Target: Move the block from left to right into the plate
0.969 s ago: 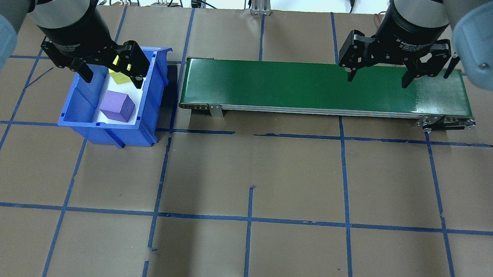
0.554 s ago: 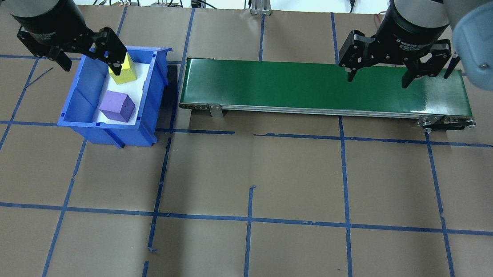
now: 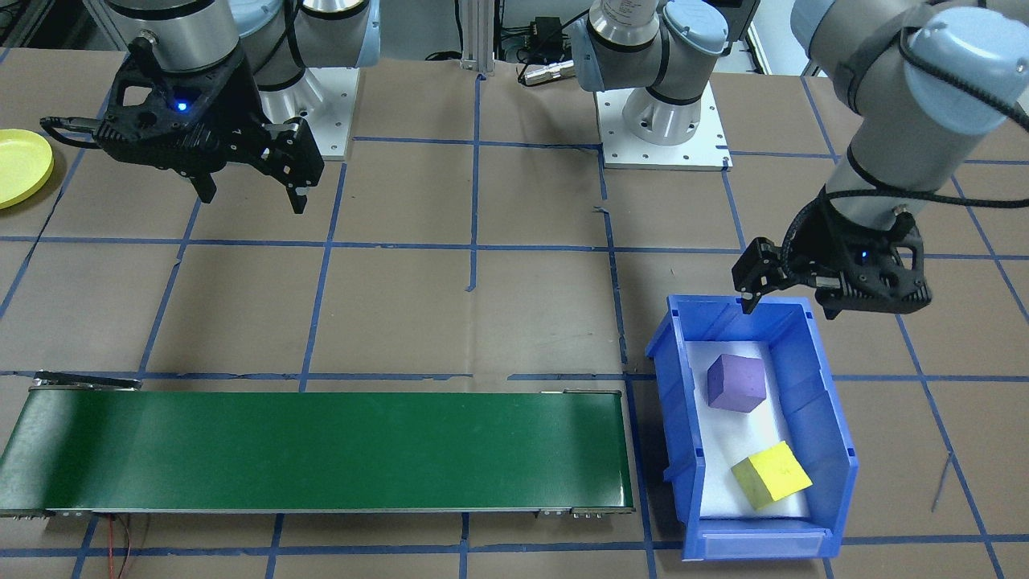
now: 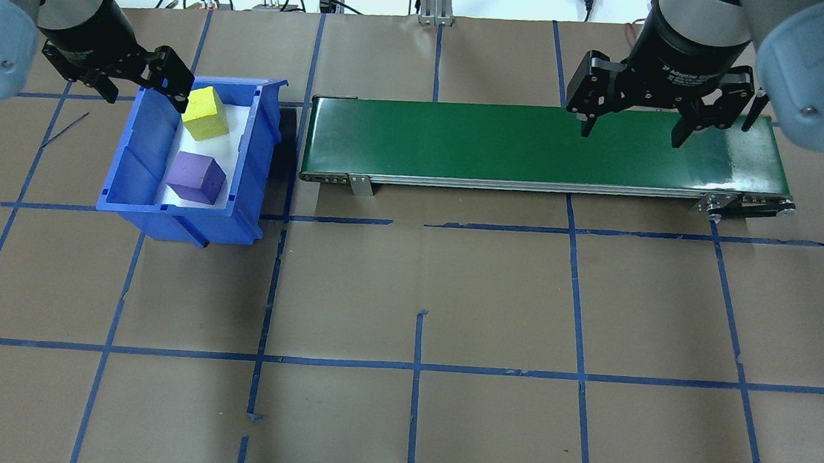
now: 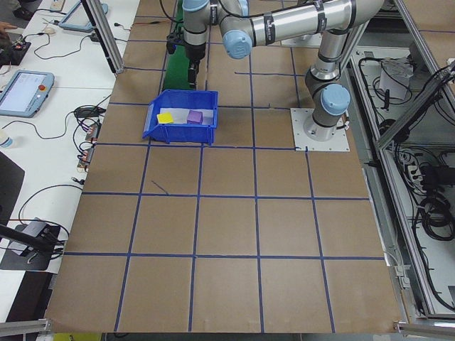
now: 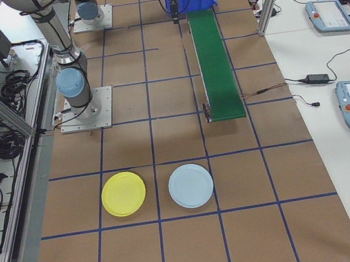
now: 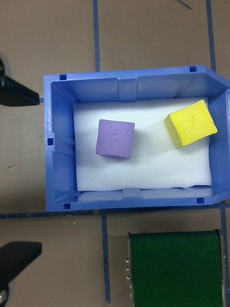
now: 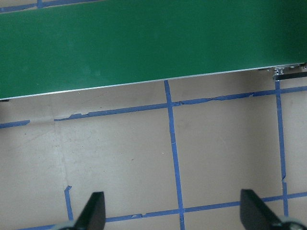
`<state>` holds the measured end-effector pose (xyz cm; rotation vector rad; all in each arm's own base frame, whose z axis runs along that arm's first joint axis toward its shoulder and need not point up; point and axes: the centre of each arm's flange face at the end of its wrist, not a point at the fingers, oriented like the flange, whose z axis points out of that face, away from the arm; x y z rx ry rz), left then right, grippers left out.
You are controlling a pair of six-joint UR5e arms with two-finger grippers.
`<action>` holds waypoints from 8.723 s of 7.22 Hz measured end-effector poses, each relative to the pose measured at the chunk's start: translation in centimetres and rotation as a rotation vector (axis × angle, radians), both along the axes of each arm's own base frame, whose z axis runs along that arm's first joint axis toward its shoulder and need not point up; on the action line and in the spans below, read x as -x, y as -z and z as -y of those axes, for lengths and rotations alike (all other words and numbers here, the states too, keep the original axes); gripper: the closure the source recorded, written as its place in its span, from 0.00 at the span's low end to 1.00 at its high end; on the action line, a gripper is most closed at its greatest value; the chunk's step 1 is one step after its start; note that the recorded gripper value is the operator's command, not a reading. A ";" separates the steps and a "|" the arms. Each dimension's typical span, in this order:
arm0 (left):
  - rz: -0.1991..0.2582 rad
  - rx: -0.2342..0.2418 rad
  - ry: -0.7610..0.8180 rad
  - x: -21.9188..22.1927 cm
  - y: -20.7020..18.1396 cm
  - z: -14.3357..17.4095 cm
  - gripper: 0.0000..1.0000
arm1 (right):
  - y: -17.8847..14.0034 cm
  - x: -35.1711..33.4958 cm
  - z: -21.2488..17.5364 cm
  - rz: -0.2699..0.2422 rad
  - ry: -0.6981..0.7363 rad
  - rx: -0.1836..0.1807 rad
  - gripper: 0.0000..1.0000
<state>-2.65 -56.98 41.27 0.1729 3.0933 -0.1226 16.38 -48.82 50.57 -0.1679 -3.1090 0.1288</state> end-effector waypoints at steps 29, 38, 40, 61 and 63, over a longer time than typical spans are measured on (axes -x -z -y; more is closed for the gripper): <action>-0.081 0.240 0.160 9.7 -1.4 0.5 0.64 | 0.1 0.0 0.0 0.000 0.000 -0.001 0.00; -0.158 0.137 0.184 17.8 13.3 5.2 0.00 | 0.0 0.3 0.2 -0.003 0.004 0.002 0.00; -0.151 0.180 0.162 17.7 9.8 4.8 0.00 | 0.0 0.6 0.3 -0.012 0.004 0.003 0.00; -0.033 0.064 -0.407 -3.4 17.6 10.8 0.42 | 3.3 25.2 3.8 -0.098 0.342 -0.064 0.00; -0.032 0.060 -0.400 -3.4 18.0 10.9 0.74 | 6.6 26.8 5.6 -0.190 0.345 -0.064 0.00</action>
